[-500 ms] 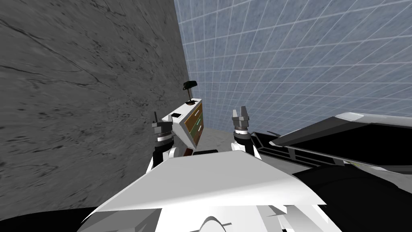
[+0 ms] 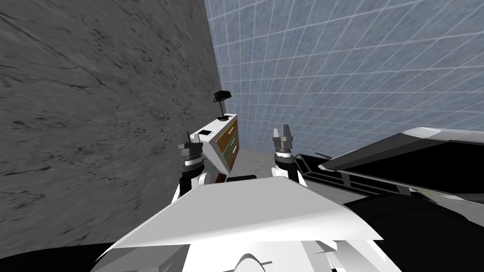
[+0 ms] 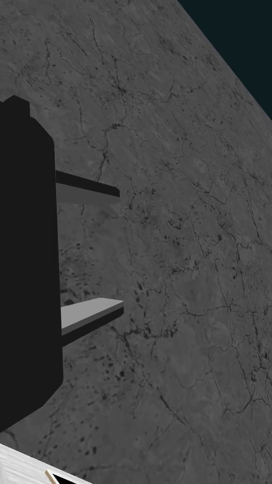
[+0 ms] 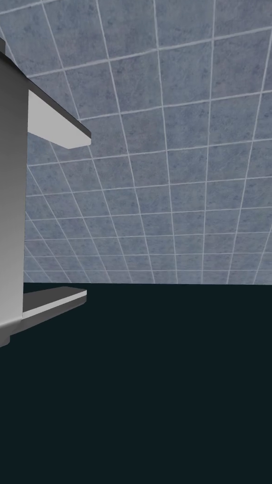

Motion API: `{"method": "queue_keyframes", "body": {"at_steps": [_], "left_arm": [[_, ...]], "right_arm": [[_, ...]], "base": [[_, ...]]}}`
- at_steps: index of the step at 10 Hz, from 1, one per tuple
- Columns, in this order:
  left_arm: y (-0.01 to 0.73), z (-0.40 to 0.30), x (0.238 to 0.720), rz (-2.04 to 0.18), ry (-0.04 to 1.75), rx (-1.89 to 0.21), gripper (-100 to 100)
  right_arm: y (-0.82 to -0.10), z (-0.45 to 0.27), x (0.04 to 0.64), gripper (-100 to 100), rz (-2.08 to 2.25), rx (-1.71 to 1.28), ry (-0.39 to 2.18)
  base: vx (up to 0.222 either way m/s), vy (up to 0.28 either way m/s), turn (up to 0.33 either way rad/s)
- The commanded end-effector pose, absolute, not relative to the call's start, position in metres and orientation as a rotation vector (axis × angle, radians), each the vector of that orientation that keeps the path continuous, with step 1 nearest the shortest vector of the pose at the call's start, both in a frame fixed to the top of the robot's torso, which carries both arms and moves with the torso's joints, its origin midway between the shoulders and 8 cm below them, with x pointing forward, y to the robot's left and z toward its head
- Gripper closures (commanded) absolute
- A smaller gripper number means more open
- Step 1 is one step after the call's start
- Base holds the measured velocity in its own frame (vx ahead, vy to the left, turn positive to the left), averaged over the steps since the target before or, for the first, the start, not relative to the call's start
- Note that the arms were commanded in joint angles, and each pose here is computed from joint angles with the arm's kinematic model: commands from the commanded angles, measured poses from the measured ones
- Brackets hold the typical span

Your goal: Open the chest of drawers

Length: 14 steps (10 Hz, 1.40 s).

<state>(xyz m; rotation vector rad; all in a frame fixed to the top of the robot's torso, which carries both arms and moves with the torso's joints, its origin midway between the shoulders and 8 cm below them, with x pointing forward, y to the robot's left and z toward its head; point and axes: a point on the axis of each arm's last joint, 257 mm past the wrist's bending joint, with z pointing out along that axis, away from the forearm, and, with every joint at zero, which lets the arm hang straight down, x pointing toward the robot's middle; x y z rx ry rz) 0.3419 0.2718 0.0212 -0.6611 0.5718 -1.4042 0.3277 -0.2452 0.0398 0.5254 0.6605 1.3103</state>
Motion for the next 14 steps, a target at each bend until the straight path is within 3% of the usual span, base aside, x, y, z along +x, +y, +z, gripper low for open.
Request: {"method": "queue_keyframes", "body": {"at_steps": [1,4,5,14], "left_arm": [[0.272,0.021,0.342,-1.404,0.572,-0.661,0],[0.272,0.021,0.342,-1.404,0.572,-0.661,0],[0.269,0.019,0.344,-1.403,0.602,-0.647,-100],[0.266,-0.026,0.383,-1.341,0.813,-0.699,-100]], "right_arm": [[-0.245,0.040,0.328,0,1.310,0.525,0.660],[-0.245,0.040,0.328,0,1.310,0.525,0.660],[-0.245,0.040,0.328,0,1.310,0.525,0.660],[-0.245,0.040,0.328,0,1.310,0.526,0.661]], "base": [[0.000,0.000,0.000],[0.000,0.000,0.000],[0.015,-0.007,-0.002],[0.069,-0.041,-0.002]]}}
